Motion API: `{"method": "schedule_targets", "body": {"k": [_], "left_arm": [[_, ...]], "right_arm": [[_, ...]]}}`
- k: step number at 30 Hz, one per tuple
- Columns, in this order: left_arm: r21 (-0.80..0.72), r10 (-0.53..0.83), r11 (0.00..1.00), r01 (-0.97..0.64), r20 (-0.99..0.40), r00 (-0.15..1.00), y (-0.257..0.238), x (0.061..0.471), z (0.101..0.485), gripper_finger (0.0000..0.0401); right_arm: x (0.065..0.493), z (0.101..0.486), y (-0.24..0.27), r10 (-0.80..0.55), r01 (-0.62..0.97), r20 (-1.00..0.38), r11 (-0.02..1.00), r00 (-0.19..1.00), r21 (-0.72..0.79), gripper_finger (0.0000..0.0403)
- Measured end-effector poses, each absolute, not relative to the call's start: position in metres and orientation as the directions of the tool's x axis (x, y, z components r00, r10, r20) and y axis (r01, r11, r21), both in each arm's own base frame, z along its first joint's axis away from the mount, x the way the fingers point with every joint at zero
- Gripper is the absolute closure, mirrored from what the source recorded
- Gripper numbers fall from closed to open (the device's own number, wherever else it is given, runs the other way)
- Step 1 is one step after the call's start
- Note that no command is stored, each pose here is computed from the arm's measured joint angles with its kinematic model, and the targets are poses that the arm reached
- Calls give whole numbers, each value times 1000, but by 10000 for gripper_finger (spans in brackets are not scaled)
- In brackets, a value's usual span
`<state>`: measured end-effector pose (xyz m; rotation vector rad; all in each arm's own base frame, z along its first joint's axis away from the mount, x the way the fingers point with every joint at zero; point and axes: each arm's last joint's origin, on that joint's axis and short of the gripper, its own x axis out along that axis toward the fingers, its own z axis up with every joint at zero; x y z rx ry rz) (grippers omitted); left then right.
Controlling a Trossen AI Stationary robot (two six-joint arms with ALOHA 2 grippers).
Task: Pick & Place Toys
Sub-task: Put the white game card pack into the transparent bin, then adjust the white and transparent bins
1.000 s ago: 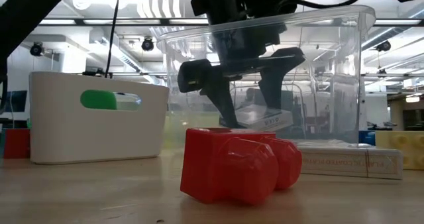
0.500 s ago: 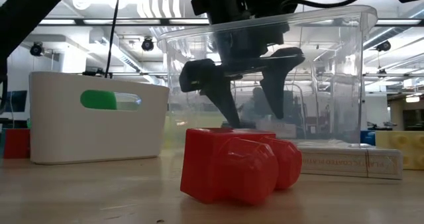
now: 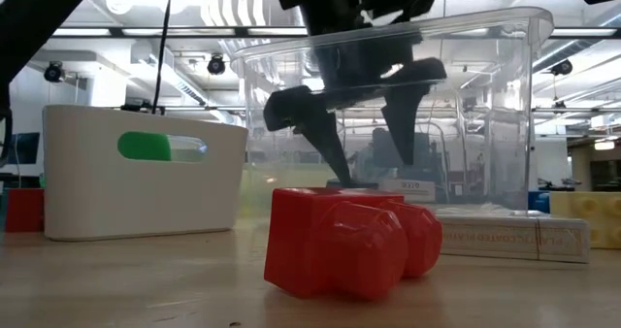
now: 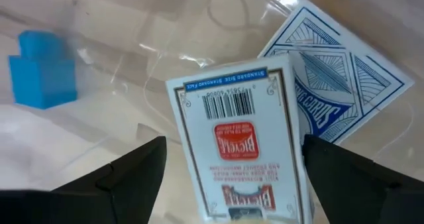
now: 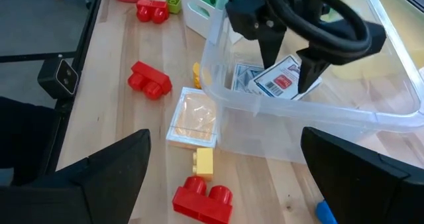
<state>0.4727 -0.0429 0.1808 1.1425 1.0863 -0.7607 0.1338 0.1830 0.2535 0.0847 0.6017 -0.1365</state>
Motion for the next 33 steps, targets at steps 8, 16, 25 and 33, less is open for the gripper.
{"method": "schedule_targets", "body": {"k": [8, 16, 25, 33], "left_arm": [[363, 43, 281, 888, -930, 366, -45, 465, 211, 61], [363, -72, 494, 790, -889, 453, -48, 449, 263, 61], [134, -125, 923, 361, -784, 608, -48, 410, 344, 61], [-211, -246, 969, 128, -765, 595, -70, 355, 363, 61]], "right_arm": [[134, 254, 183, -102, 150, -570, 988, 815, 37, 22], [134, 254, 183, -103, 147, -568, 989, 817, 32, 22], [136, 257, 181, -161, 197, -497, 980, 853, 21, 22], [147, 261, 174, -215, 276, -478, 959, 852, 61, 22]]}}
